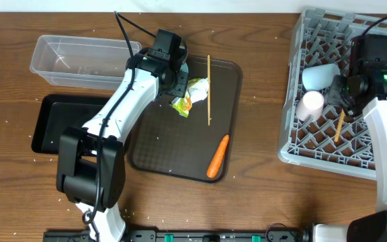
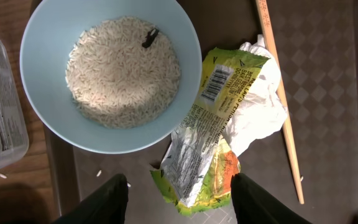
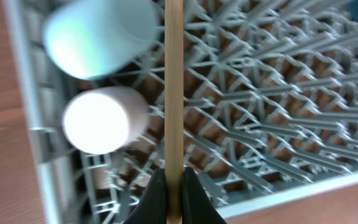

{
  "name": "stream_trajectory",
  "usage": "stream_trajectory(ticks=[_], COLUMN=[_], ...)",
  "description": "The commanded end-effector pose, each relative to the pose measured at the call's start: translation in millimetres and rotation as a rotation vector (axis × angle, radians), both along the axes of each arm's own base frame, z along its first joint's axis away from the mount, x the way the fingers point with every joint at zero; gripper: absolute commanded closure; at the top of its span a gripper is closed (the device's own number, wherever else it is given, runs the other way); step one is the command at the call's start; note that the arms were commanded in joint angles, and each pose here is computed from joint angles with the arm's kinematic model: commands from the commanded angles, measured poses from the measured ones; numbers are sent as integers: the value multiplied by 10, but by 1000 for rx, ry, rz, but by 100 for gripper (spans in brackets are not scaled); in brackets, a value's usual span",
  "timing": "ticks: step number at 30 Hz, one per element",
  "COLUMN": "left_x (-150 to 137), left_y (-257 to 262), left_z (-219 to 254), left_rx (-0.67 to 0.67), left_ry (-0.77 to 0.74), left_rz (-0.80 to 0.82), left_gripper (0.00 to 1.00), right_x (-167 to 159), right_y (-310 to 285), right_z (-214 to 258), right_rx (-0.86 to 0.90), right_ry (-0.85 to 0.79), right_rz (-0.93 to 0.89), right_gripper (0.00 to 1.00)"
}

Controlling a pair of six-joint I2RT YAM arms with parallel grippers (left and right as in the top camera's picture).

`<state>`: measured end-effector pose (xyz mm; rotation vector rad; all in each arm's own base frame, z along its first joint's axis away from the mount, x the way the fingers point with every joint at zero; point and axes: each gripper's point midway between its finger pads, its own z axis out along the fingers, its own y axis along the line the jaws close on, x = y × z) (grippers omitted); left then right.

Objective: Sort waste into correct bins and load items into the dishwasher rack
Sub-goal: 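Carry the chopstick to the dish rack and stand it in with the right gripper, then move the right gripper back and grasp the second wooden chopstick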

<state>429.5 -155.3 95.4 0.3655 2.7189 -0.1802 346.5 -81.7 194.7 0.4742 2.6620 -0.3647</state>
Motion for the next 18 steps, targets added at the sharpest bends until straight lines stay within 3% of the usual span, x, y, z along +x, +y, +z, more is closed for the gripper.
stream_trajectory(ticks=[1, 9, 18], left_x=[12, 6, 3], left_y=[17, 17, 18], left_z=[53, 50, 49], left_rx=[-5, -4, -4], left_ry=[-7, -4, -3], left_rz=[19, 19, 19], left_gripper=[46, 46, 45], right_x=[-110, -239, -138], right_y=[-300, -517, -547], right_z=[-2, -48, -49], right_rx=[-92, -85, -92], right_ry=[34, 59, 23], right_rz=[-69, -136, -136], right_gripper=[99, 99, 99])
